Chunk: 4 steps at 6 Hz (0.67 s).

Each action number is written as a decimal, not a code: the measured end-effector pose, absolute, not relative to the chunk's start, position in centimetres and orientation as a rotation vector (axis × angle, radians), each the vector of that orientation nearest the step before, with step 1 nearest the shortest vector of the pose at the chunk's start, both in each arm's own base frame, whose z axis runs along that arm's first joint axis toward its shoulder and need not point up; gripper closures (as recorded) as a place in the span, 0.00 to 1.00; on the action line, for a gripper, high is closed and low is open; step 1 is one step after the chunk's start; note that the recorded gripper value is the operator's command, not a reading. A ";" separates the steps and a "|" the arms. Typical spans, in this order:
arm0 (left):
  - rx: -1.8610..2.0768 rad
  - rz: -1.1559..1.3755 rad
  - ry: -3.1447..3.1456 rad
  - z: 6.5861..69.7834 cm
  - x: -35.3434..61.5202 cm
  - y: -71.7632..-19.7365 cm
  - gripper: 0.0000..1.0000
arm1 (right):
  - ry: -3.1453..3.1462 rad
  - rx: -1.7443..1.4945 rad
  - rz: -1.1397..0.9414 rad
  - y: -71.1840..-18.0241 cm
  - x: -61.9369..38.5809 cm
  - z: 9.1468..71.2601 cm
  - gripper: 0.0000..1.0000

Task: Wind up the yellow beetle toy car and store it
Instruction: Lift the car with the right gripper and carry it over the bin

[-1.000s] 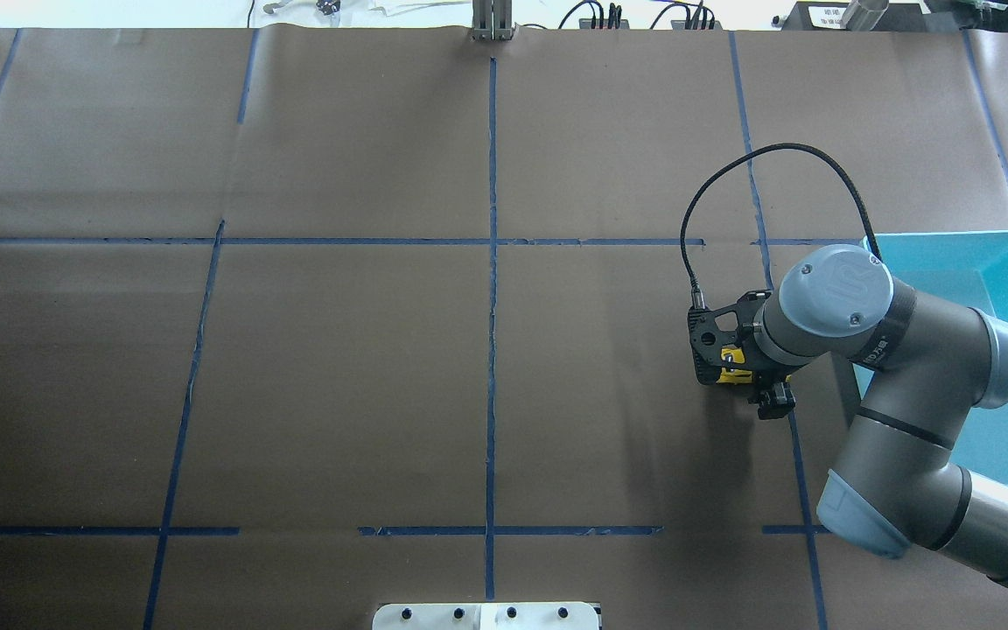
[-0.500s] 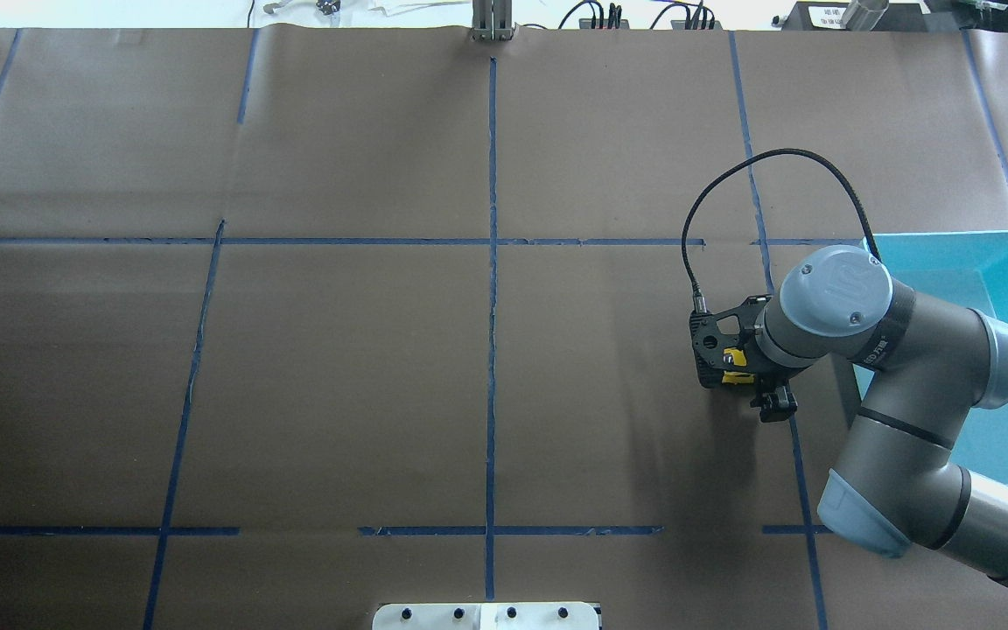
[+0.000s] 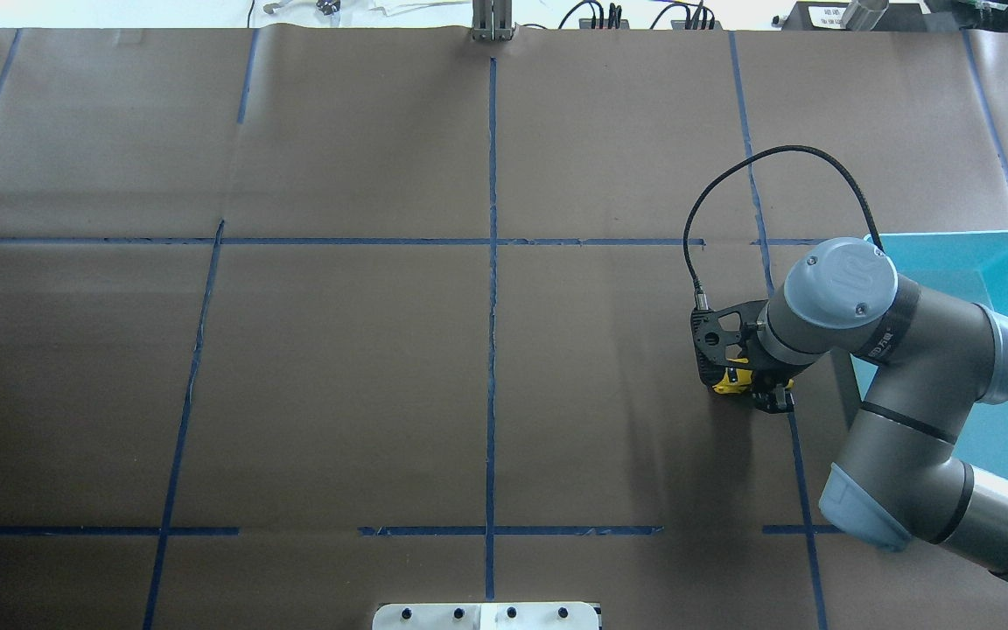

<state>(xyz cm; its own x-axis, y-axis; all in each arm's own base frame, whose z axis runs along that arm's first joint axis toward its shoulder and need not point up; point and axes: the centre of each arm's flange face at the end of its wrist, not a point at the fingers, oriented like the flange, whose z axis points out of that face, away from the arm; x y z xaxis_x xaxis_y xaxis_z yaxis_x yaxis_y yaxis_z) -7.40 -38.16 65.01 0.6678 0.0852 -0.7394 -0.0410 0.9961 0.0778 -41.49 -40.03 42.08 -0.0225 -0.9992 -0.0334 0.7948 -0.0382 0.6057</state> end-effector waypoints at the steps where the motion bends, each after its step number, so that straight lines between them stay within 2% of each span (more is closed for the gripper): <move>1: 0.049 0.068 0.836 65.4 -7.4 -38.1 0.00 | -0.517 0.534 -1.523 -41.0 -40.2 41.7 0.90; 4: 0.051 0.074 0.836 65.6 -7.4 -38.2 0.00 | -0.578 0.536 -1.428 -43.9 -32.3 37.6 0.91</move>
